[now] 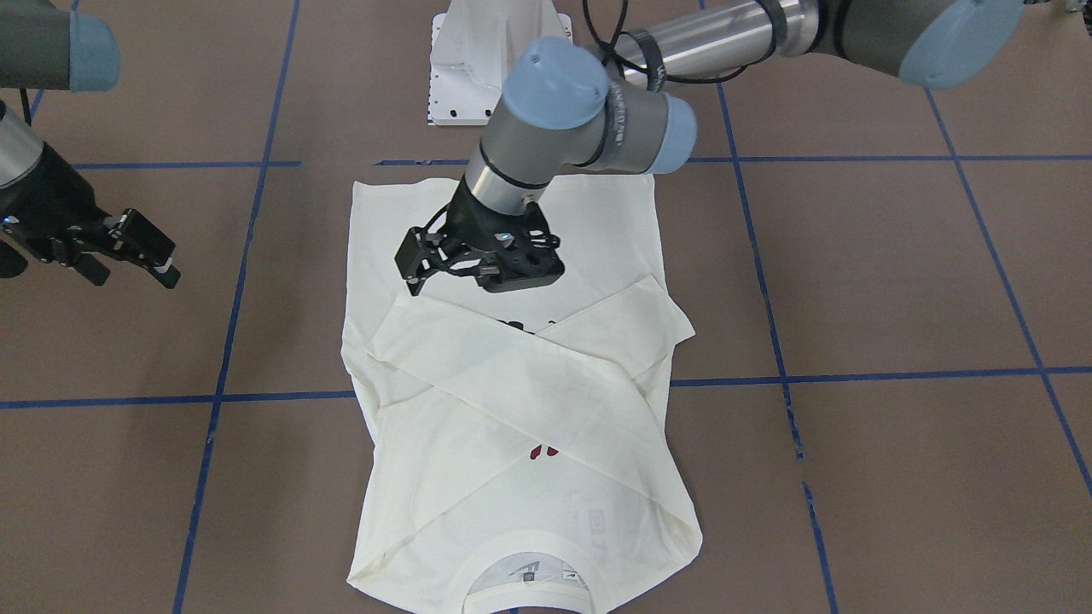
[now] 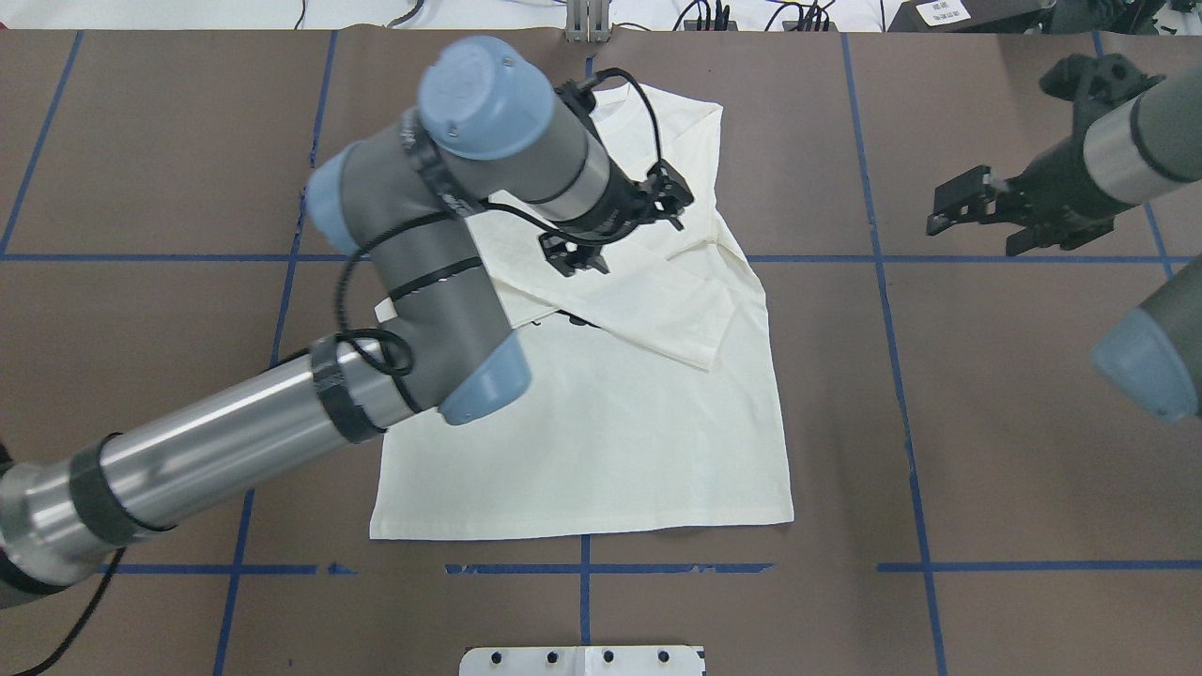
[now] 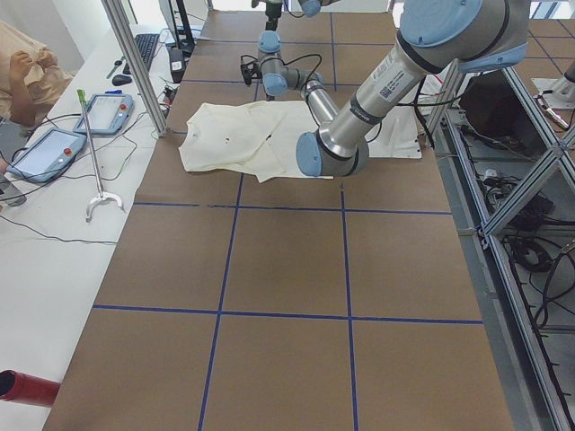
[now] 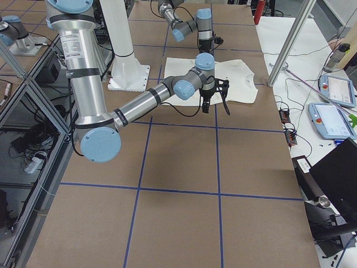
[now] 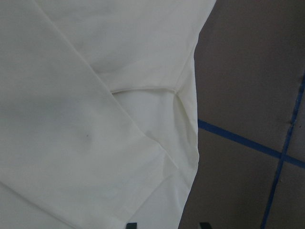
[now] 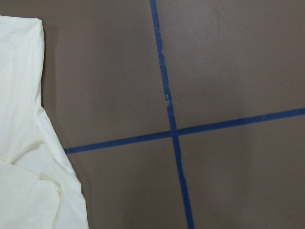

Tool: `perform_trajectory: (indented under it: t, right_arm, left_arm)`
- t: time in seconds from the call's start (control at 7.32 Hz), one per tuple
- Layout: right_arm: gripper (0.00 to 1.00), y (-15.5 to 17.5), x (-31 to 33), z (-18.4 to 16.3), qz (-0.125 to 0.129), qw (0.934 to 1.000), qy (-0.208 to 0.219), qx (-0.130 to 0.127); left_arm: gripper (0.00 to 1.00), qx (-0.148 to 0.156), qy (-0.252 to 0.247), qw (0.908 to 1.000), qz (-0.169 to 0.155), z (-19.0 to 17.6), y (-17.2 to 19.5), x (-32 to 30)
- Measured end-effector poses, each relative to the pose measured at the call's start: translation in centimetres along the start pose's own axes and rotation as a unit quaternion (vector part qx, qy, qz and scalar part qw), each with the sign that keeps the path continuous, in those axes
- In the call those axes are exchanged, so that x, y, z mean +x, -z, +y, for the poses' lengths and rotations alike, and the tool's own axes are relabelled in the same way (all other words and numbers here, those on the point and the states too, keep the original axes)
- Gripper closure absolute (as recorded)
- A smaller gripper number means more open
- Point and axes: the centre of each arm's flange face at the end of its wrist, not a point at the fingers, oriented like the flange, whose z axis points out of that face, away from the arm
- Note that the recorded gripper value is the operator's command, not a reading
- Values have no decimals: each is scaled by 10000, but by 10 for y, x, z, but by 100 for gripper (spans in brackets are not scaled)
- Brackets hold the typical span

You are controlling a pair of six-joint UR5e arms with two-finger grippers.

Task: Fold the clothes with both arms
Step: 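Fold the held sleeve across the shirt body with the left gripper, then release the sleeve with the left gripper while the right gripper moves to the hem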

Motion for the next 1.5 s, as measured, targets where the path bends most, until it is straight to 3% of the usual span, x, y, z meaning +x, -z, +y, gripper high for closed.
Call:
perform_trajectory:
  t: [0.14, 0.41, 0.68, 0.96, 1.23, 1.37, 1.5]
  right_arm:
    - [2, -27, -37, 49, 98, 9996, -236, 111]
    - [9, -84, -96, 174, 194, 9960, -709, 517]
    - [29, -115, -115, 269, 254, 9913, -1117, 646]
    - [30, -131, -113, 302, 432, 9868, -1394, 708]
    - [45, -142, -106, 312, 569, 9851, -1444, 735]
    - [45, -145, -103, 314, 634, 9848, -1435, 741]
    - [57, -148, -101, 315, 688, 9846, -1426, 746]
  left_arm:
    - [2, 108, -146, 9998, -43, -15, 33, -42]
    - [2, 273, -448, 9985, -176, -32, 62, -99]
    - [2, 339, -501, 9978, -256, -37, 66, -119]
    - [2, 346, -499, 9977, -284, -38, 66, -125]
    - [2, 343, -503, 9977, -283, -38, 66, -126]
    - [2, 342, -504, 9977, -283, -37, 66, -126]
    - [2, 342, -504, 9977, -283, -37, 66, -126]
